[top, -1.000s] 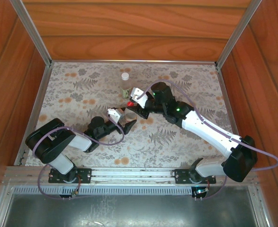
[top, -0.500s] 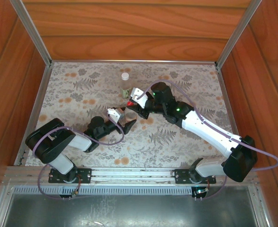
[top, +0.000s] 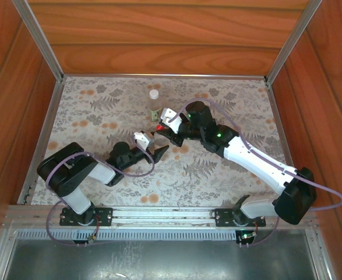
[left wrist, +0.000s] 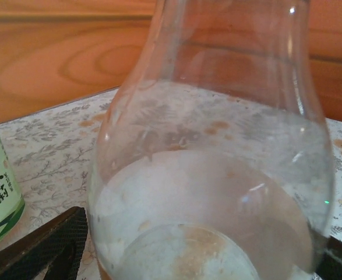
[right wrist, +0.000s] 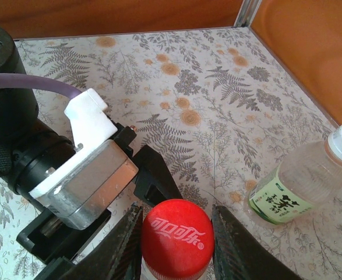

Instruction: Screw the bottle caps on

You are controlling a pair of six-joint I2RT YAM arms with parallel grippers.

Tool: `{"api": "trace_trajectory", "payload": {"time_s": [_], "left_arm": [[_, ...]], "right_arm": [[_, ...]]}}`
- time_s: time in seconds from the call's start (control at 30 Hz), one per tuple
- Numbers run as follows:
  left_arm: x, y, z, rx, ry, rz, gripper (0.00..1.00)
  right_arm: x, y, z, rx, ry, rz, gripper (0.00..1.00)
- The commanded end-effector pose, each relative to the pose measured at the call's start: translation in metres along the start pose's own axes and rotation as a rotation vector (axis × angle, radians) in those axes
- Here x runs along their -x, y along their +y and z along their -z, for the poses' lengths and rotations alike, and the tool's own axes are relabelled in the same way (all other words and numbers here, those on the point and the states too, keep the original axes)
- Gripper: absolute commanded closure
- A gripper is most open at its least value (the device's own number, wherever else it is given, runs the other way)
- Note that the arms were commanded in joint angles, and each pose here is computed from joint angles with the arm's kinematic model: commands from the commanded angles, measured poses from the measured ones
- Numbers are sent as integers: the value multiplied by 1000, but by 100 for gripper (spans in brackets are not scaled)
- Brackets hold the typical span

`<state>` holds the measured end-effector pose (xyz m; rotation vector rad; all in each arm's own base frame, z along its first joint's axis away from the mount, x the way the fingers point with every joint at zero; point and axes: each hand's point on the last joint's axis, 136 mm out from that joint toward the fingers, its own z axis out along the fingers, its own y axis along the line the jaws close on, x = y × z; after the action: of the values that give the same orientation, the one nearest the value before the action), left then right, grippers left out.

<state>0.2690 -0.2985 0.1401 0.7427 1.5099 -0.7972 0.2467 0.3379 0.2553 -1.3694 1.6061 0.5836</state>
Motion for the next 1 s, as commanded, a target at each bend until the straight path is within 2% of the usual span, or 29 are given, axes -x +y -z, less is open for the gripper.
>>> {"api": "trace_trajectory", "payload": {"time_s": [0.0, 0.3, 0.5, 0.97], "left_arm": [[15, -1, -3, -24, -57, -5, 22], [10, -2, 1, -26, -44, 7, 42], [9, -2, -1, -27, -40, 13, 50], [11, 1, -2, -24, -45, 20, 50]], "right_arm": [[8, 4, 1, 16, -11, 2, 67], [7, -4, -2, -29, -17, -53, 67], [5, -5, -5, -30, -20, -129, 67], [-15, -1, -11, -12, 36, -277, 65]]}}
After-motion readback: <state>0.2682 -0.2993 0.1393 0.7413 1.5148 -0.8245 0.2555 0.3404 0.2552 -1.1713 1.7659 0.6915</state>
